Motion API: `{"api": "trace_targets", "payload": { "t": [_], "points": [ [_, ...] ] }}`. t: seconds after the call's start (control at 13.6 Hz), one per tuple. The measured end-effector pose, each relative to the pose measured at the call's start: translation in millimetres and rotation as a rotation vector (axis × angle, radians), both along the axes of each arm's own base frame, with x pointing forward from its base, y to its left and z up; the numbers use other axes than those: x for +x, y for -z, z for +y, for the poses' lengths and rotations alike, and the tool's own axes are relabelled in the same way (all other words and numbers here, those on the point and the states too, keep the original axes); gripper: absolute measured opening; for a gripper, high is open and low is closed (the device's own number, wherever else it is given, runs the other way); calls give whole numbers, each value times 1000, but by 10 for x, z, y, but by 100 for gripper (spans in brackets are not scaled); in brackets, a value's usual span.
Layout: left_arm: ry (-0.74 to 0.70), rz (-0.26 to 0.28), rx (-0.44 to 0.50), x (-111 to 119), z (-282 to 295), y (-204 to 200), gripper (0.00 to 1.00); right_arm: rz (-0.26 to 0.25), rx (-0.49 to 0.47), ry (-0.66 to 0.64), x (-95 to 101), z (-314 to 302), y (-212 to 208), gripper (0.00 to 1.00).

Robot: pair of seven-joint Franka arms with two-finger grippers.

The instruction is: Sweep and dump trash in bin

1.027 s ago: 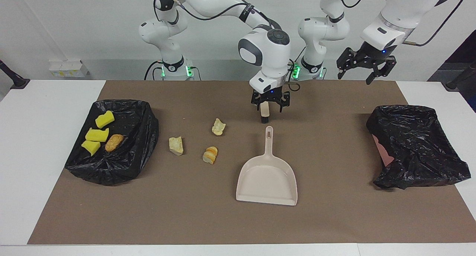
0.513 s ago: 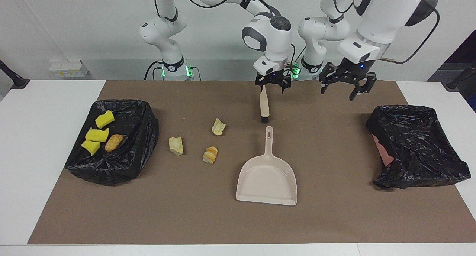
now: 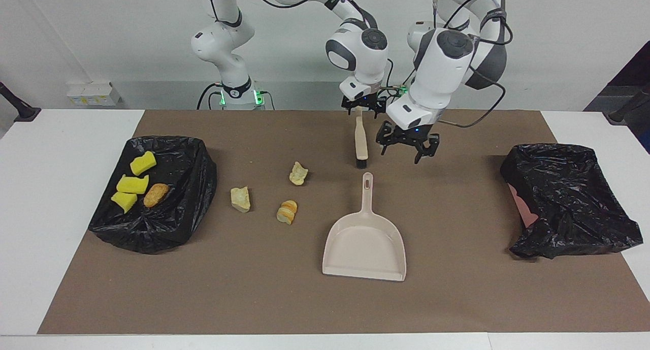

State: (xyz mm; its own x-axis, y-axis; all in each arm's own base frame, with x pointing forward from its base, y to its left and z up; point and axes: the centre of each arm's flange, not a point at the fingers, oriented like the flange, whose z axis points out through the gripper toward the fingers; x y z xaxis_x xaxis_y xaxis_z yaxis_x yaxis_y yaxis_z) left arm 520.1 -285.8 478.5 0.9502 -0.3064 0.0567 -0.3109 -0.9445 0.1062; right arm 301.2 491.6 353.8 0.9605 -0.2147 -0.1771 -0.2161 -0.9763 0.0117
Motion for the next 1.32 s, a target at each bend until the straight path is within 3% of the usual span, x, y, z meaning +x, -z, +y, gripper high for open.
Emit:
{"api": "trace_targets", "payload": {
  "t": [0.29, 0.37, 0.59, 0.66, 0.81, 1.32],
  "points": [
    [-14, 19, 2, -44, -510, 744, 100, 5, 26, 21, -88, -36, 128, 93],
    [-19, 17, 1, -11, -537, 866, 100, 5, 28, 22, -99, -44, 136, 87],
    [-54, -11, -13, 132, -462, 1004, 98, 10, 25, 25, -123, -75, 145, 51],
    [-71, -24, -19, 173, -435, 1011, 98, 18, 28, 33, -132, -81, 148, 51],
    [-83, -31, -23, 195, -422, 1018, 93, 32, 35, 44, -142, -84, 153, 38],
    [-87, -42, -28, 286, -494, 1246, 87, 39, 31, 48, -158, -102, 182, 39]
  ]
}}
